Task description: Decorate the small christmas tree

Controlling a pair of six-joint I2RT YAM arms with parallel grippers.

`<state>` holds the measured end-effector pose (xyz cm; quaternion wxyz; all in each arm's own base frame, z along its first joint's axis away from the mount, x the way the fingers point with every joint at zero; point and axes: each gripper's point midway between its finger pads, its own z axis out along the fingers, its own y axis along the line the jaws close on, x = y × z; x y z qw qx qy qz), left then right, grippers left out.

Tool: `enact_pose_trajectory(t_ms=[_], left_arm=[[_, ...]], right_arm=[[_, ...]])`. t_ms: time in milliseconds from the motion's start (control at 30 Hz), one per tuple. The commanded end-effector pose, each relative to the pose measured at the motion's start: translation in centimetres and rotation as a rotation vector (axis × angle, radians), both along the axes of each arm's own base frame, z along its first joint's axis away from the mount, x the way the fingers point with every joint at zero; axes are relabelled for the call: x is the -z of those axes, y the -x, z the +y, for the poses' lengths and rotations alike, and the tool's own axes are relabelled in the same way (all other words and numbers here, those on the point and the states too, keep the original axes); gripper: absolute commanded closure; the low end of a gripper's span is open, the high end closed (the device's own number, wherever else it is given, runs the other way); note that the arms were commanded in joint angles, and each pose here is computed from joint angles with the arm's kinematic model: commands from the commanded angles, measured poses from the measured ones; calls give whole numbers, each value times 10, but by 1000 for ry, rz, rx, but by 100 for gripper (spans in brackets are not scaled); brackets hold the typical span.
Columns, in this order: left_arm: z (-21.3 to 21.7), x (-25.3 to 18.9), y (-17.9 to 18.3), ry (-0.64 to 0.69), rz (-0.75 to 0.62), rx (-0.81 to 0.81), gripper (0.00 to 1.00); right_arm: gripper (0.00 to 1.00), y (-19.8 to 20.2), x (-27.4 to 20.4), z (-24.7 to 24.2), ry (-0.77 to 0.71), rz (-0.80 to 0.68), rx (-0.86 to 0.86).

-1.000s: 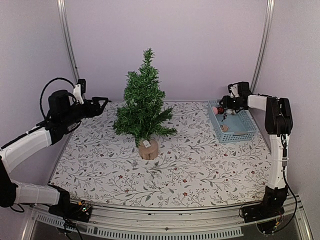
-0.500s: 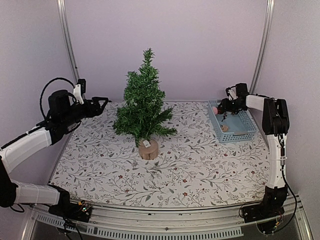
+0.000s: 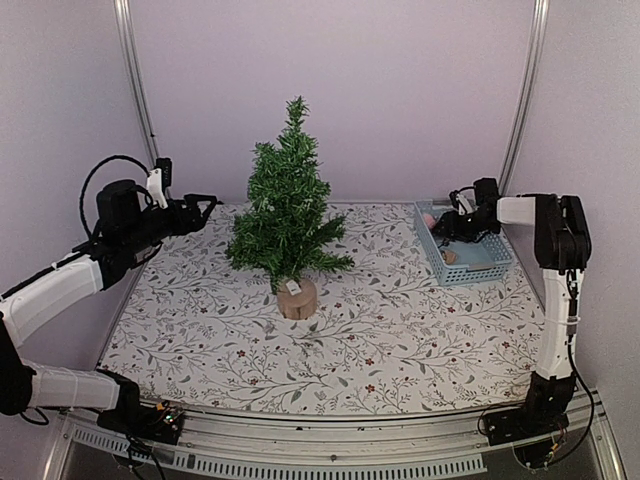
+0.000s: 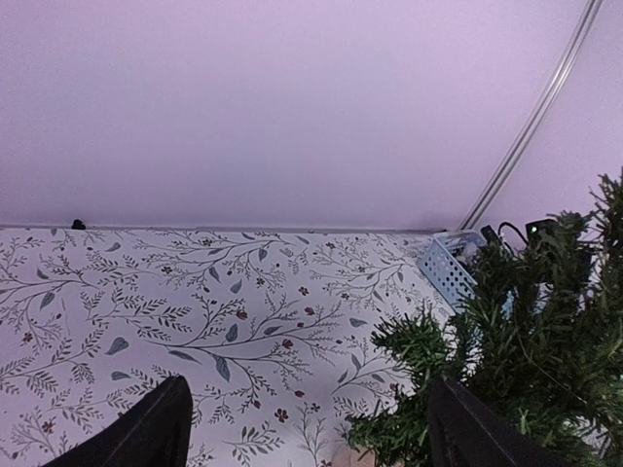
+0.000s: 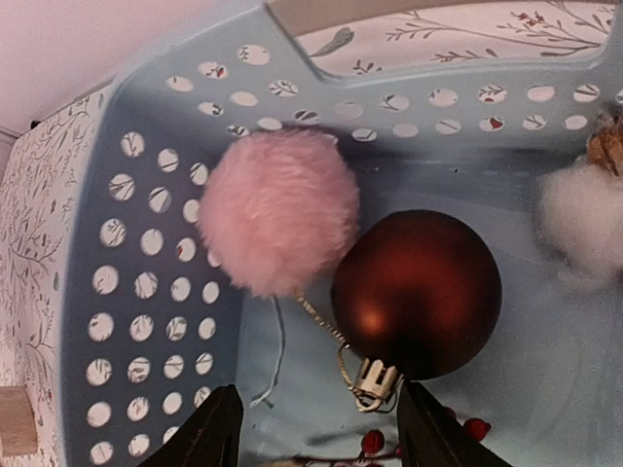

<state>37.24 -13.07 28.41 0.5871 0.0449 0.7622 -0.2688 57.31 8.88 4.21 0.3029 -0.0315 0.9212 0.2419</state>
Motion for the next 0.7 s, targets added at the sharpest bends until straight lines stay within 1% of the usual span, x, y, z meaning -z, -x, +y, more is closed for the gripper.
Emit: enact_pose_trajectory(t_ms=[0,133,233,367,467,667], left_arm=[[3,-9,2,2,-27,3,15],[3,-10,2,-3,-30,1,15],[4,-9,1,-4,-29,-2,15],[4,-7,1,-3,-25,-1,15],[4,-8,1,0,-26,0,15],[3,-7,1,0,-22,2,15]], right_arm=[[40,-8,-76,-3,20,-203,1],[37,-12,-78,-16,94,-229,39],[35,-15,-77,-19,114,-237,40],[34,-23,-71,-17,109,-223,29],[36,-28,-57,-14,94,-193,19],[37,-27,-34,-3,29,-133,-20]])
